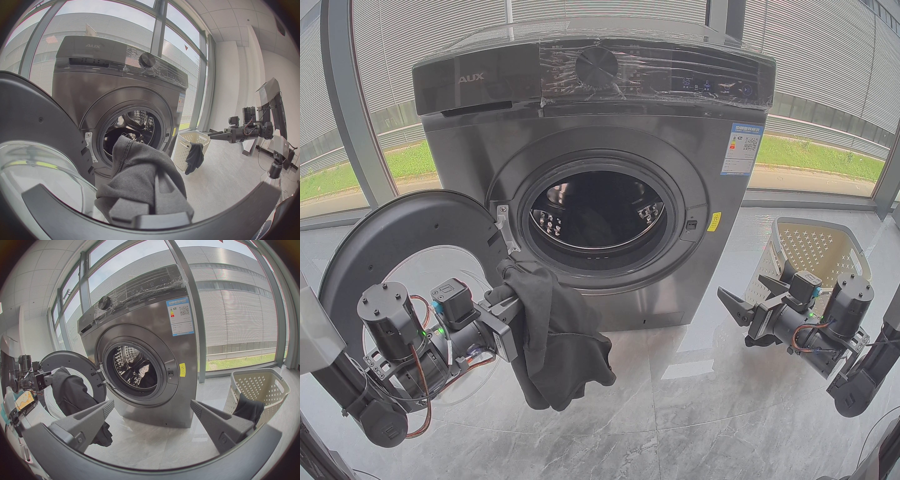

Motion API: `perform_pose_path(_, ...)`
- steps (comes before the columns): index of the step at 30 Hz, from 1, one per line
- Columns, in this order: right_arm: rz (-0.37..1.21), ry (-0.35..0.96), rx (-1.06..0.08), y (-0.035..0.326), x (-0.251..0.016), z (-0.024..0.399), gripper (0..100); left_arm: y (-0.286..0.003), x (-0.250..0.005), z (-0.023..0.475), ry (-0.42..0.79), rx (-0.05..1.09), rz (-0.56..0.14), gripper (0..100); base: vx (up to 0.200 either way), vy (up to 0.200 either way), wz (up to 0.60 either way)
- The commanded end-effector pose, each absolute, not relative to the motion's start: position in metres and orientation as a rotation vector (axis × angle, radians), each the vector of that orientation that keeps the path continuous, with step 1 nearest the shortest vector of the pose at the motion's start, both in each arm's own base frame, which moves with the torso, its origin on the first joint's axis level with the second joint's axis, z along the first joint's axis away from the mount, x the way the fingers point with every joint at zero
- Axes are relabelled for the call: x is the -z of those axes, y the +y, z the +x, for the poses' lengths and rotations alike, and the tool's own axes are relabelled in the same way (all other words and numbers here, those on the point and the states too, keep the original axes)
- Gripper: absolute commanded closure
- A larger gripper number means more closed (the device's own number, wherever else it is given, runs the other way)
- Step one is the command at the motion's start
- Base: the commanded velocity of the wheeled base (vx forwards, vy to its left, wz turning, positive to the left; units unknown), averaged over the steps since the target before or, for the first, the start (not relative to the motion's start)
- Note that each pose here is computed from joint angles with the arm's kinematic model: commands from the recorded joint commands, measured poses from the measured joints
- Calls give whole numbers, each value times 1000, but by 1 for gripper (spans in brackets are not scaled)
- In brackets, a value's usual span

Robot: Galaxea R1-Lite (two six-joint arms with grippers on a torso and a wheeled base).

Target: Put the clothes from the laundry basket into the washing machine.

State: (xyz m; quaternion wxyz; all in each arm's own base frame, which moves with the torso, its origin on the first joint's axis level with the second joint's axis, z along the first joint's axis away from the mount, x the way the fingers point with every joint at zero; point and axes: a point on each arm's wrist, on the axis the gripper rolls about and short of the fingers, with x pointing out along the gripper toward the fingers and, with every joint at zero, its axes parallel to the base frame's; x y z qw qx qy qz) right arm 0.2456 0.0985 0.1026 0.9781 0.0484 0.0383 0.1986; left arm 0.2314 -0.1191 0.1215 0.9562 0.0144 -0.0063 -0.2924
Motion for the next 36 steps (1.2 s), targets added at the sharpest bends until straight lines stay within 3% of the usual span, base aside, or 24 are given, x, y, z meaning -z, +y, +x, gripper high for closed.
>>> perform_pose_path(1, 97, 77, -403, 99, -103, 246, 0, -119, -119, 234, -7, 591, 35, 100, 200, 0, 0)
perform_pose_path(8, 100, 78, -411, 101, -103, 245, 0, -120, -114, 234, 13, 594, 43, 100, 200, 0, 0)
perform_pose_path(29, 102, 77, -418, 103, -103, 244, 0, -120, -101, 232, 74, 596, 47, 100, 0, 0, 0)
perform_pose_path(36, 102, 77, -418, 103, -103, 244, 0, -120, -101, 234, 72, 590, 40, 100, 0, -86, 0)
